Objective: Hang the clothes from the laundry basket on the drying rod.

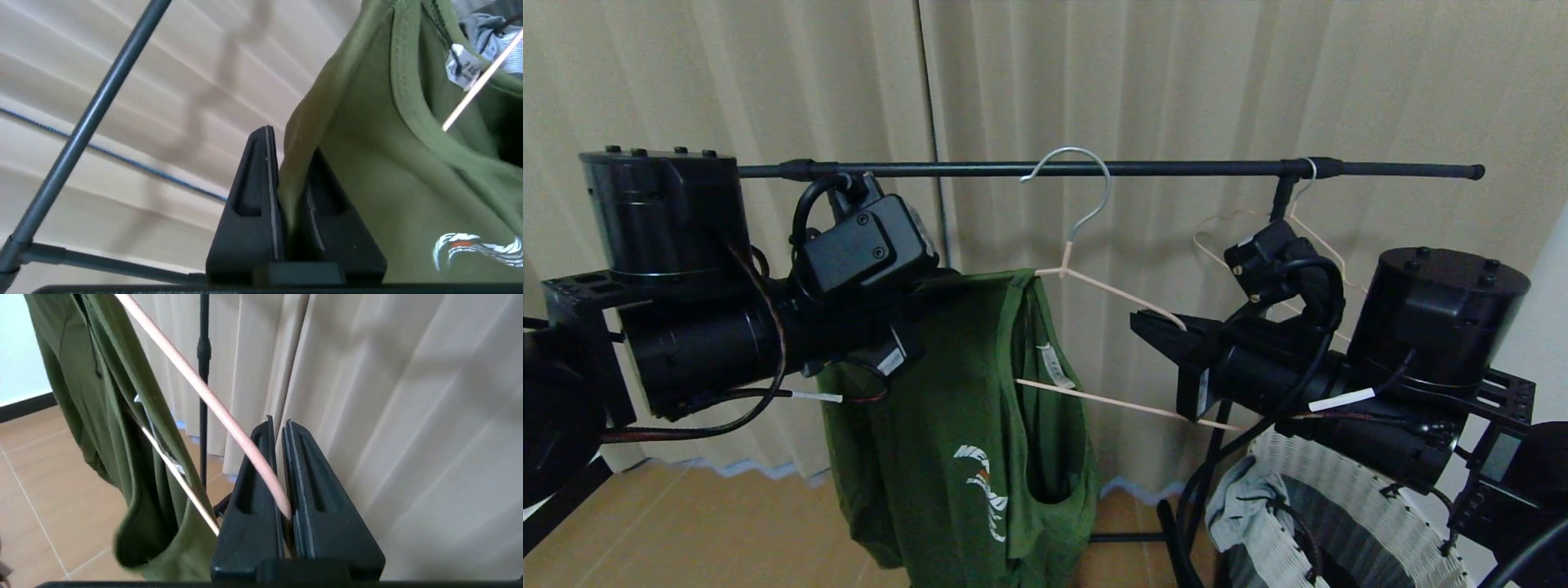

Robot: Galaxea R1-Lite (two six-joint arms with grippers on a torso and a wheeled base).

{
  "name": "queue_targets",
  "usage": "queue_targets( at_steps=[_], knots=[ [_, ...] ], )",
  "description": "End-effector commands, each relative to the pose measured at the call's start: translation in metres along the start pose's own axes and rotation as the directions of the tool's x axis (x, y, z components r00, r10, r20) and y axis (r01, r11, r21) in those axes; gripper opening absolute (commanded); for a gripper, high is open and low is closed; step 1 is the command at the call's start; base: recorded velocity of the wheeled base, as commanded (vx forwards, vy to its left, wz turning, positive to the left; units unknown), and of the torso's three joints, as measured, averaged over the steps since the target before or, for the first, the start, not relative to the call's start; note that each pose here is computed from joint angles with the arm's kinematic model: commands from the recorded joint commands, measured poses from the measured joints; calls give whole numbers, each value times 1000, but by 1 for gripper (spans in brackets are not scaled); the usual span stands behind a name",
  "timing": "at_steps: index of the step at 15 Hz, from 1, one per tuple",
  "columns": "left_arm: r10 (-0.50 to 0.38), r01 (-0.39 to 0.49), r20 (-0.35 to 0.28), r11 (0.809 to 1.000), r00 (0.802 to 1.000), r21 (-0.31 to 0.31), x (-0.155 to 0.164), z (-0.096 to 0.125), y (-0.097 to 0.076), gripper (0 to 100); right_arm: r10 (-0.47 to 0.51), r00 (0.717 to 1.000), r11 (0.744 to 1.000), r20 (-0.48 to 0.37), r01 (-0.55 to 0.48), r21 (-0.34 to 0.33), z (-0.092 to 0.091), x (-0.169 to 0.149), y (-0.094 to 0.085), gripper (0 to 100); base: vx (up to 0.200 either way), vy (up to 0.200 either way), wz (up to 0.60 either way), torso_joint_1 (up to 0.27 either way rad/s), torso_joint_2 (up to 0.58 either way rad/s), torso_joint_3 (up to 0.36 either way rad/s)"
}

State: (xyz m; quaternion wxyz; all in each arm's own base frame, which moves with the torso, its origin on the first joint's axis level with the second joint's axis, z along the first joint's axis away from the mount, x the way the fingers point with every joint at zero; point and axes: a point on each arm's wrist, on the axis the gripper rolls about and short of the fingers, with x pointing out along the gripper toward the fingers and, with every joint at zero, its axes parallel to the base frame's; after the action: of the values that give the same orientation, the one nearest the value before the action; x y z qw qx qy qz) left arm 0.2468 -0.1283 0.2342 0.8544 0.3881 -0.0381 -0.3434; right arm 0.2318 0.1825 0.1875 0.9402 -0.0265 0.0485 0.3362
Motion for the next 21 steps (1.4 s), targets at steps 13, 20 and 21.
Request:
queue_targets(
  at_steps=[13, 20, 21],
  knots=[
    [346, -399, -264, 898, 901, -186, -1, -12, 0, 0, -11, 998, 999, -69, 9, -30, -19, -3, 0, 100, 0, 0, 0, 0, 0, 0],
    [373, -434, -224, 806, 900, -403, -3, 12, -5, 0, 47, 988, 998, -150, -53, -33, -42, 13, 18, 100, 0, 0, 0, 0, 0, 0],
    [368, -422, -207, 801, 906, -425, -4, 16, -8, 0, 58, 985, 997, -164, -64, -34, -46, 17, 22, 100, 0, 0, 0, 0, 0, 0]
  ],
)
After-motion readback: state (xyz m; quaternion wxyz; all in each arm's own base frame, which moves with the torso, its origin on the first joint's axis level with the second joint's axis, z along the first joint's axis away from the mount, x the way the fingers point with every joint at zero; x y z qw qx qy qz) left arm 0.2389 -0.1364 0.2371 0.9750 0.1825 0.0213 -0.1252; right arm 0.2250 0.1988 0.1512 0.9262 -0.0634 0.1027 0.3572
